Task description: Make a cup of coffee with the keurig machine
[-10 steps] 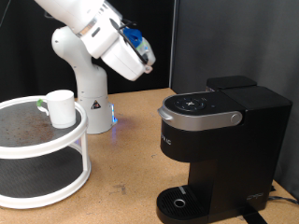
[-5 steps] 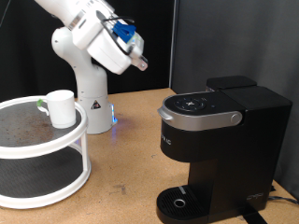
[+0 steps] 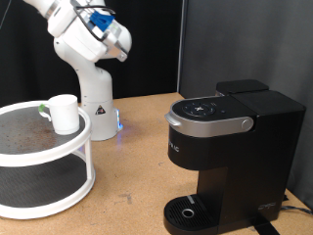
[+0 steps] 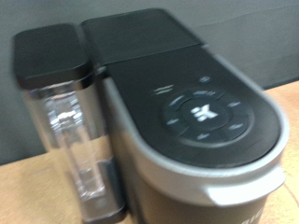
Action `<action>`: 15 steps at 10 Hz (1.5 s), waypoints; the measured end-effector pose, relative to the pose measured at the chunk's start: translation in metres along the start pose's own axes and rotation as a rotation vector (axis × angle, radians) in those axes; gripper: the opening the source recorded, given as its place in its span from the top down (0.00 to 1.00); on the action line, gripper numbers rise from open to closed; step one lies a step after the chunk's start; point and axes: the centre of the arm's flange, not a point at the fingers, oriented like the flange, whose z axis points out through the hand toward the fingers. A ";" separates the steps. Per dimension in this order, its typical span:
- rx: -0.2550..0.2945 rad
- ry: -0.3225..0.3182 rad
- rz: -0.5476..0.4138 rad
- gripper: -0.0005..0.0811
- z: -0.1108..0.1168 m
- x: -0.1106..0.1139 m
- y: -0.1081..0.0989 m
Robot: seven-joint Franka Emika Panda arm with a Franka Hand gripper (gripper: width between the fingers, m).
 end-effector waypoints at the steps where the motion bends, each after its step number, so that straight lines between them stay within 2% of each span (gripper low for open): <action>1: 0.013 -0.011 -0.023 0.99 -0.006 -0.007 -0.002; 2: 0.010 -0.008 -0.015 0.99 -0.005 -0.007 -0.001; 4: -0.101 0.130 0.002 0.99 -0.016 -0.005 0.009; 5: -0.142 0.194 0.002 0.99 -0.026 -0.013 0.013; 6: -0.141 0.224 -0.008 0.99 -0.036 -0.023 0.015; 7: -0.114 0.222 -0.038 0.99 -0.046 -0.035 0.017; 9: -0.040 0.174 -0.101 0.99 -0.064 -0.063 0.021; 11: 0.001 0.115 -0.114 0.99 -0.081 -0.090 0.026; 13: -0.021 0.163 -0.081 0.99 -0.099 -0.109 0.026; 15: -0.014 0.159 -0.084 0.99 -0.097 -0.110 0.027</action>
